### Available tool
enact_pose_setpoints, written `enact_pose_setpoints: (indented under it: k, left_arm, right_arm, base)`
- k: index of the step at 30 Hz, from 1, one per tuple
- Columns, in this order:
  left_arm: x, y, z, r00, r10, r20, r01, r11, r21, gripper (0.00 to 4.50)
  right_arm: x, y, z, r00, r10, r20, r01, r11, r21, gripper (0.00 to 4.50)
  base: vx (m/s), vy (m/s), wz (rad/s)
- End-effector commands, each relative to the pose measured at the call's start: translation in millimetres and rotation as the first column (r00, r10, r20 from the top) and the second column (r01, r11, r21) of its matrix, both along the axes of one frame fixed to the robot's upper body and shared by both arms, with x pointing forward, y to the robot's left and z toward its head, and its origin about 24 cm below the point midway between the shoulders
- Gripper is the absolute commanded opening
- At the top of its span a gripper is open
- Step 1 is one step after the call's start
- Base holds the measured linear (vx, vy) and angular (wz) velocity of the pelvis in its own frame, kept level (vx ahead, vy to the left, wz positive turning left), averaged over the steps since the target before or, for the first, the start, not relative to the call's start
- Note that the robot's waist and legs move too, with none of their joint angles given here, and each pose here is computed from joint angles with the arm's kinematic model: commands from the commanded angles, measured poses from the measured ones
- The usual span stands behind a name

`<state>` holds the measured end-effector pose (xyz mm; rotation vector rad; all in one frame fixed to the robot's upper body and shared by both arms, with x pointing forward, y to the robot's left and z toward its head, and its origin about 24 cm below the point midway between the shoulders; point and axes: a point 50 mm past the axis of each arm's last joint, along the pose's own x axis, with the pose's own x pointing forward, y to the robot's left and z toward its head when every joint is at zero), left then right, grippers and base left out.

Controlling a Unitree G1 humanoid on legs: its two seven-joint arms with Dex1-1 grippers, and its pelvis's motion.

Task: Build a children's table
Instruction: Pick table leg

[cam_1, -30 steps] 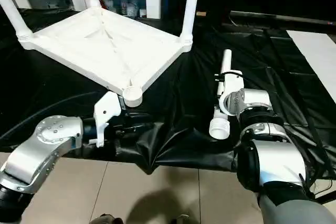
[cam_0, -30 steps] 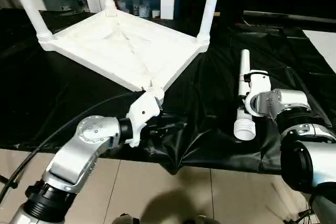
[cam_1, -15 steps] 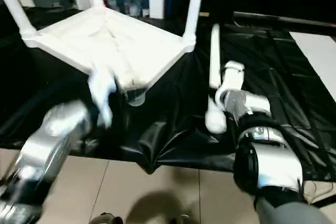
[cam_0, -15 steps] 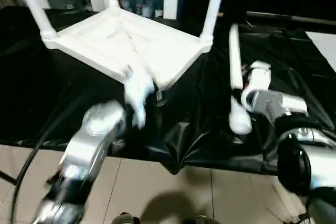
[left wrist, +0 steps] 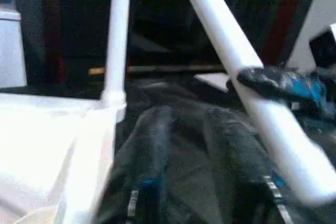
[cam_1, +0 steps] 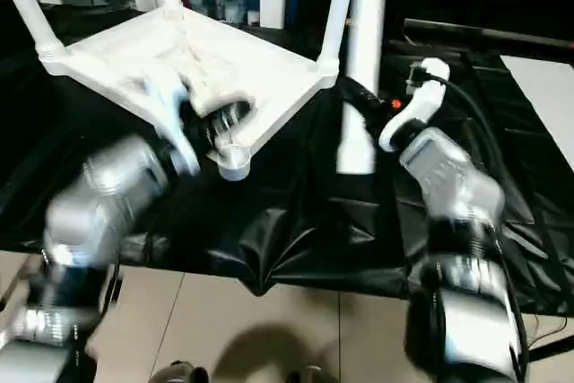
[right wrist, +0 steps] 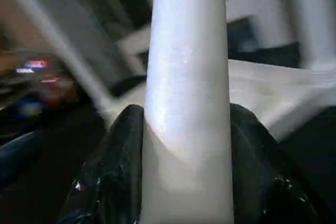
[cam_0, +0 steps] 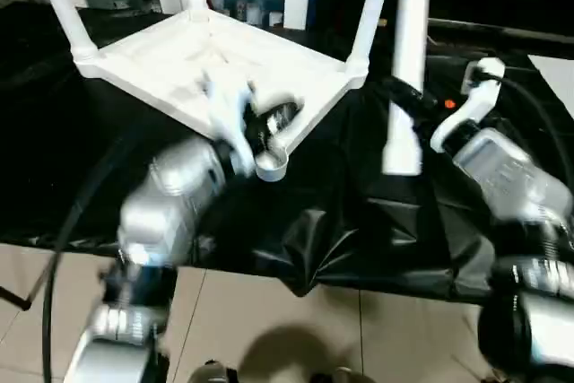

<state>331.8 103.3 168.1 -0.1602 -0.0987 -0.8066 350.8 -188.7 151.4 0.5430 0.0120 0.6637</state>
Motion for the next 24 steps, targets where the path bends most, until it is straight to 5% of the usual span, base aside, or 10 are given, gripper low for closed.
enact_pose_setpoints:
  k: [1, 7, 10, 13, 20, 23, 24]
  left_arm:
    - [-1.4, -5, 7.1, 1.0, -0.027, -0.002, 0.027, 0.999, -0.044, 1.72]
    - [-3.0, -13, 24.7, 0.998, -0.063, 0.03, 0.066, 0.99, -0.124, 2.22]
    - [-2.6, -17, 24.9, 0.993, -0.108, -0.049, 0.104, 0.991, -0.084, 2.33]
    - [-14.7, -25, 34.2, 0.948, -0.309, -0.072, 0.288, 0.933, -0.214, 2.69]
    - [-19.6, -29, 33.0, 0.92, -0.386, -0.071, 0.344, 0.88, -0.327, 3.16]
    - [-21.6, -29, 29.8, 0.889, -0.453, -0.07, 0.399, 0.839, -0.371, 3.49]
    - [-24.1, -28, 31.3, 0.853, -0.517, -0.064, 0.448, 0.79, -0.418, 3.55]
  right_arm:
    - [-6.6, 3.8, 11.5, 0.996, 0.059, 0.06, -0.06, 0.998, 0.011, 1.8]
    - [-22.3, 17.1, 14.4, 0.983, 0.139, 0.12, -0.145, 0.988, 0.046, 1.8]
    - [-32.2, 27.9, 15.4, 0.97, 0.204, 0.136, -0.213, 0.976, 0.054, 1.8]
    - [-44.7, 40.1, 16.1, 0.946, 0.288, 0.147, -0.303, 0.949, 0.088, 1.8]
    - [-63.0, 56.7, 15.4, 0.881, 0.441, 0.17, -0.465, 0.874, 0.14, 1.8]
    - [-74.9, 66.0, 11.2, 0.828, 0.535, 0.166, -0.558, 0.817, 0.144, 1.8]
    - [-79.8, 69.8, 7.1, 0.807, 0.571, 0.15, -0.589, 0.796, 0.143, 1.8]
  base:
    - [0.0, 0.0, 0.0]
    - [0.0, 0.0, 0.0]
    - [0.0, 0.0, 0.0]
    - [0.0, 0.0, 0.0]
    - [0.0, 0.0, 0.0]
    - [0.0, 0.0, 0.0]
    - [0.0, 0.0, 0.0]
